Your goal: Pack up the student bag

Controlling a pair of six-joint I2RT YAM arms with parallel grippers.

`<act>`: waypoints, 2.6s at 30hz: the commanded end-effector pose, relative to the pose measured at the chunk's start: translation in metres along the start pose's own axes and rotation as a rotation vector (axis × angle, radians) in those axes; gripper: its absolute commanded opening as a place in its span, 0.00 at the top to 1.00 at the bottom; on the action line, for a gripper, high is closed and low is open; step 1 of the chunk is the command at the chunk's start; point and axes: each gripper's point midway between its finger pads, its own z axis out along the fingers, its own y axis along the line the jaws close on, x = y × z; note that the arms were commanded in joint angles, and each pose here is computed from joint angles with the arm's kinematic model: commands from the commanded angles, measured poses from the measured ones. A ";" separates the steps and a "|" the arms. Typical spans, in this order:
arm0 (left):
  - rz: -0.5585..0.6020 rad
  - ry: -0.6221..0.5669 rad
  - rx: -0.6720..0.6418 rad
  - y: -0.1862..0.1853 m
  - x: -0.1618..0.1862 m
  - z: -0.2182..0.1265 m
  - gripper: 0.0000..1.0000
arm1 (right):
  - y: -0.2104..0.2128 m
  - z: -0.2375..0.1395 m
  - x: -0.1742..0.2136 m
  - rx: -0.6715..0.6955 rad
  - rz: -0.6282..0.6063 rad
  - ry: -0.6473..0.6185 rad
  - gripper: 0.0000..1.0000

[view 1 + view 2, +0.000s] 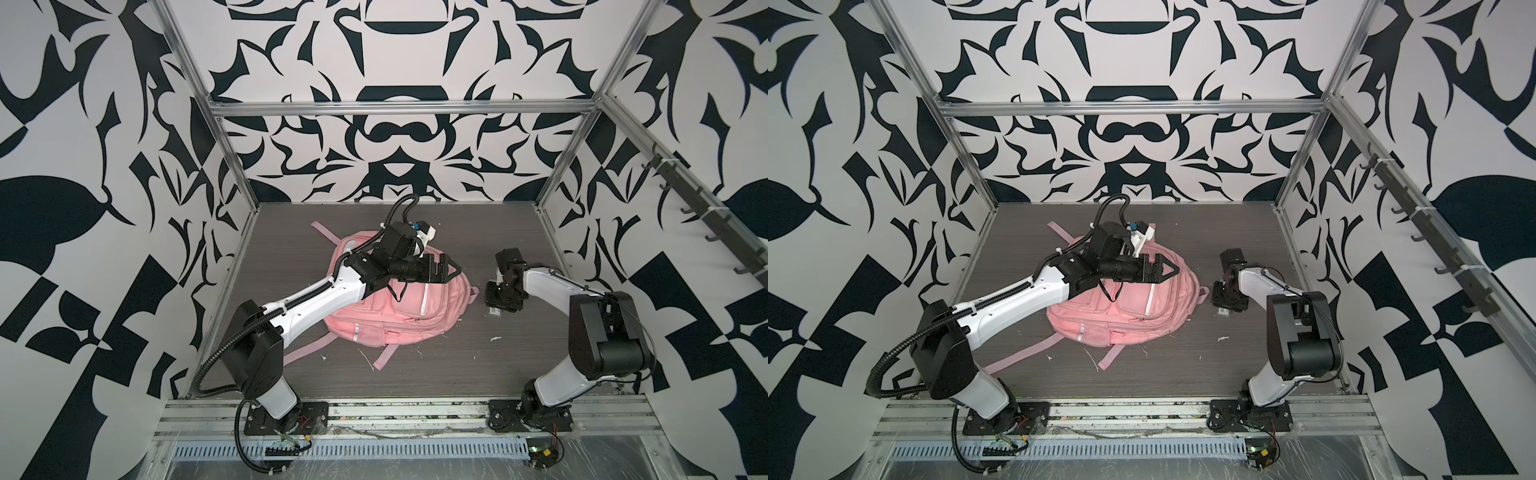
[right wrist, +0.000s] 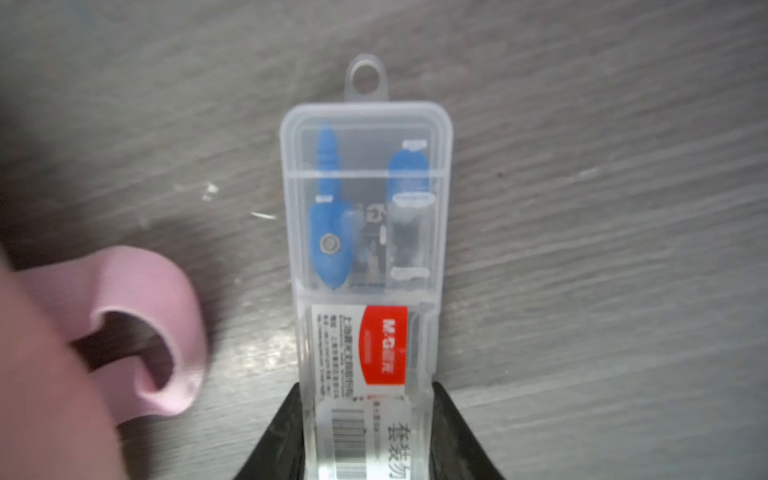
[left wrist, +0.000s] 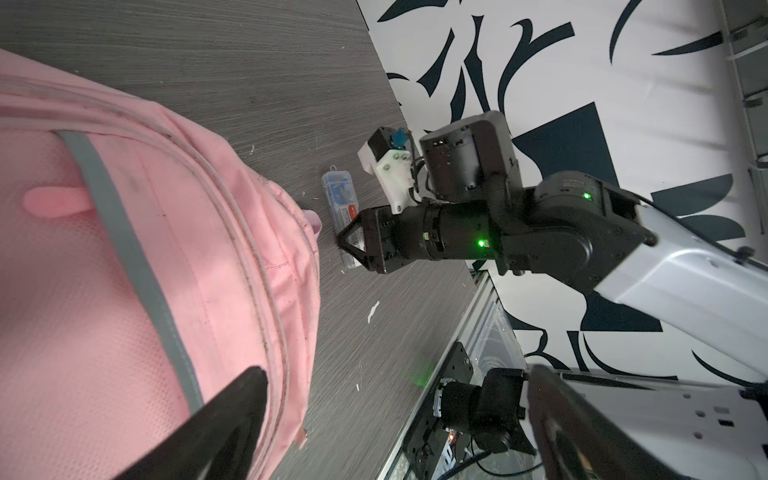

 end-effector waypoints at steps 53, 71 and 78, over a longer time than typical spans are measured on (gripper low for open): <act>0.058 -0.026 0.311 -0.041 -0.068 -0.090 1.00 | 0.288 -0.280 0.035 -1.085 -0.679 -0.384 0.45; 0.199 0.037 0.521 -0.072 -0.050 -0.123 1.00 | 0.276 -0.328 0.043 -1.421 -0.670 -0.154 0.62; 0.192 0.024 0.519 -0.067 -0.054 -0.128 1.00 | 0.261 -0.330 0.038 -1.412 -0.642 -0.179 0.75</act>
